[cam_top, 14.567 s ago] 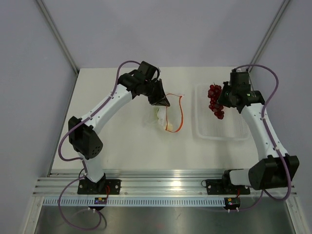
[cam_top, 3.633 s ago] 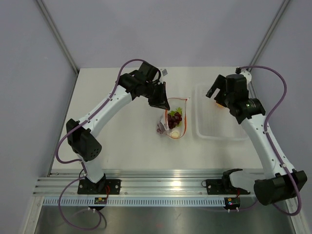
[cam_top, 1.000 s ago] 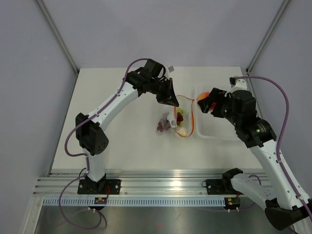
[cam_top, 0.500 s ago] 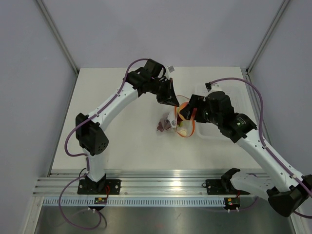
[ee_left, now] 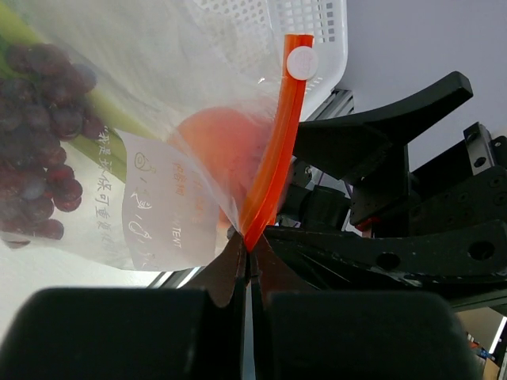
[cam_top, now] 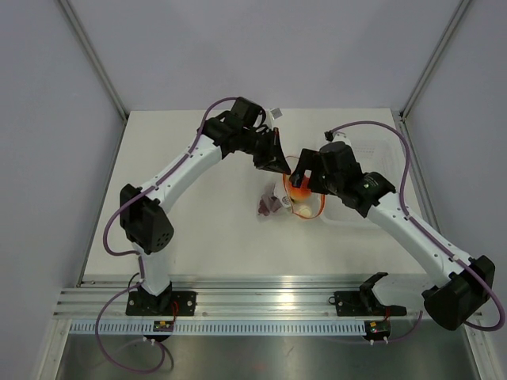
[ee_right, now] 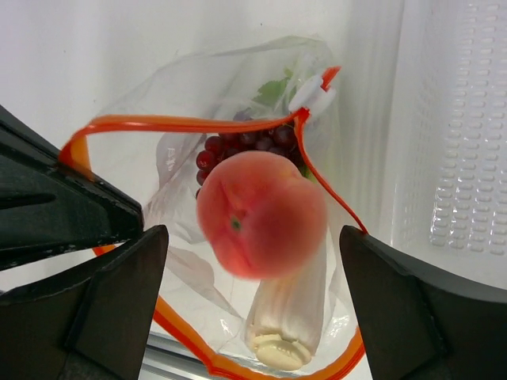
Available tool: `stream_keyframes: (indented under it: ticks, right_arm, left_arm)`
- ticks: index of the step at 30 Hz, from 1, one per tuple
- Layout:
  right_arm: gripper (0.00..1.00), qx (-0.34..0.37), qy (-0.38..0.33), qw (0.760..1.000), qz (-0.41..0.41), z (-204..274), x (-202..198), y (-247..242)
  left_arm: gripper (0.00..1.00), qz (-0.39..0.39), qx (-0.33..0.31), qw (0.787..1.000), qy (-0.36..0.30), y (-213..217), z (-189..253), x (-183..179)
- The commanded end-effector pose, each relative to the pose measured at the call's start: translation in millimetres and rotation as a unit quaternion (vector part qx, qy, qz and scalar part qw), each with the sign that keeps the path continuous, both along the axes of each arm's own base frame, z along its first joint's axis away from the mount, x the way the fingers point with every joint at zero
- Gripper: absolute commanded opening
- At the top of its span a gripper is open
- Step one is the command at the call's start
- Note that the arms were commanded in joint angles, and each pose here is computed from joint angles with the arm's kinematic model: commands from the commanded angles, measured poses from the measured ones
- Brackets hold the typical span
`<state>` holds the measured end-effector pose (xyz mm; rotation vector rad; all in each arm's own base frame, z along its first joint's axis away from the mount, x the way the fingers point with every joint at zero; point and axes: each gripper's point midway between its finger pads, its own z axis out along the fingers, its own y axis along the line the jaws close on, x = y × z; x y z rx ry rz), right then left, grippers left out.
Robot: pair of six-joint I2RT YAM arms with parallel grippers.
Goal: Place the food in the zip-top bag and seal the zipper
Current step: Place the fake fruit in the zipper food storage bag.
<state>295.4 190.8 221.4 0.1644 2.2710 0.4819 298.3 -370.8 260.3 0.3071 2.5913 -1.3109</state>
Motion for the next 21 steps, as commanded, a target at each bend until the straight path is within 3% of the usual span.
stream_keyframes:
  ticks: [1,8,13,17,21]
  right_arm:
    - [0.96,0.027,-0.05,0.998,-0.009,39.5,8.1,3.1]
    - [0.94,0.041,-0.061,0.997,0.0,58.4,-4.4,-0.8]
    - [0.65,0.014,-0.074,0.997,-0.035,61.9,-14.2,-26.7]
    - [0.68,-0.028,-0.04,0.998,-0.045,32.2,-21.6,-40.1]
    - [0.73,-0.025,-0.013,0.999,-0.024,10.2,-24.9,-30.5]
  left_arm:
    - [0.0,-0.014,-0.056,0.998,-0.029,0.9,39.8,-5.9]
    - [0.0,-0.016,-0.064,0.998,-0.023,-0.4,38.9,-3.9]
    - [0.0,-0.016,-0.064,0.997,-0.025,1.8,39.9,-3.5]
    - [0.0,-0.019,-0.062,0.997,-0.028,2.9,39.9,-4.6]
    - [0.0,-0.021,-0.054,0.998,-0.033,5.3,37.3,-5.2]
